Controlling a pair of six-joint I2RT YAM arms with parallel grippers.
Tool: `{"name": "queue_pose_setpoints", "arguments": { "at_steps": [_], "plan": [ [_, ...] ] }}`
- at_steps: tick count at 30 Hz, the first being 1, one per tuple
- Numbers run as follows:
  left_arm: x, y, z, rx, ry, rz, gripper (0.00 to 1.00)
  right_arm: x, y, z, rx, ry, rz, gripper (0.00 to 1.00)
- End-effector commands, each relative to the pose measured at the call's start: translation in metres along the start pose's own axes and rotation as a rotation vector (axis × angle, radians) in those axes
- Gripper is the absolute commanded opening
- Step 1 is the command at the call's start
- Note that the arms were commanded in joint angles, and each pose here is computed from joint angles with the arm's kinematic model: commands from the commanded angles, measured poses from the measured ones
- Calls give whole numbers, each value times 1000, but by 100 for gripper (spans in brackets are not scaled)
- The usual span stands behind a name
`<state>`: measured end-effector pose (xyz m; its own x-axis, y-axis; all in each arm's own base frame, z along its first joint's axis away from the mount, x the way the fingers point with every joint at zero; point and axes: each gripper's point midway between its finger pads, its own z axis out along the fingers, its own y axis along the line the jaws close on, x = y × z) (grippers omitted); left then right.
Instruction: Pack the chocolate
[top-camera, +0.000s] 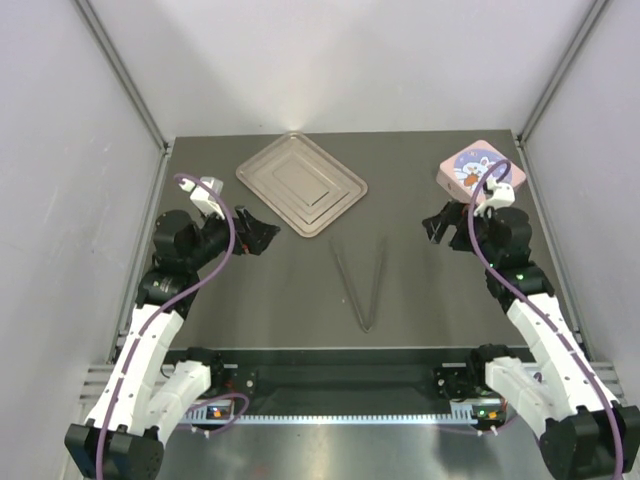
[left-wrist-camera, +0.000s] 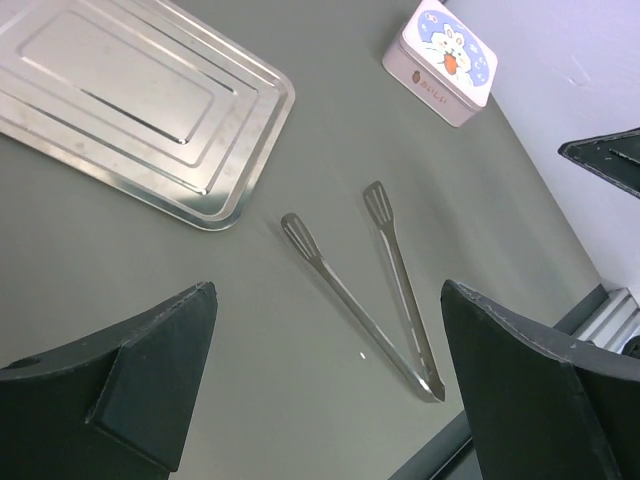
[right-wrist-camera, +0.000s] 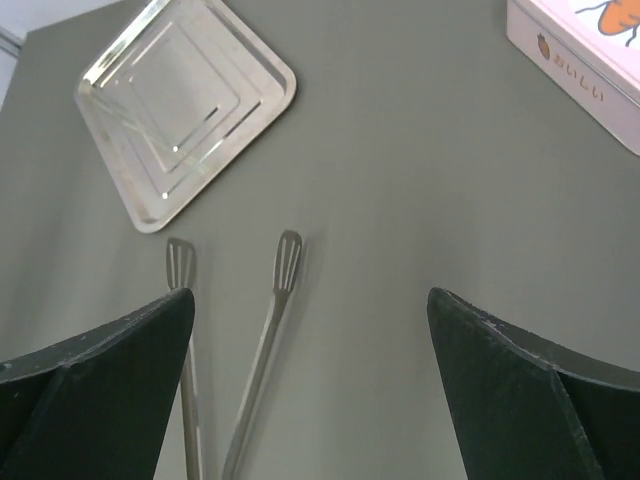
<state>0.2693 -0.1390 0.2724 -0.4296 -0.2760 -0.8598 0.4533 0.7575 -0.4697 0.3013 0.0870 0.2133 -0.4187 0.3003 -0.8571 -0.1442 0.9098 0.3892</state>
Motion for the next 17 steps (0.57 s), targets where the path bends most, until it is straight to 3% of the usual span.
{"name": "queue_pose_setpoints", "arguments": {
  "at_steps": [1,17],
  "plan": [
    [-13,-9,1,52,-53,43,99,-41,20,-6,-71,-156,-17,100],
    [-11,-4,4,36,-37,38,99,-38,36,-2,-160,-119,-27,100]
  ]
}}
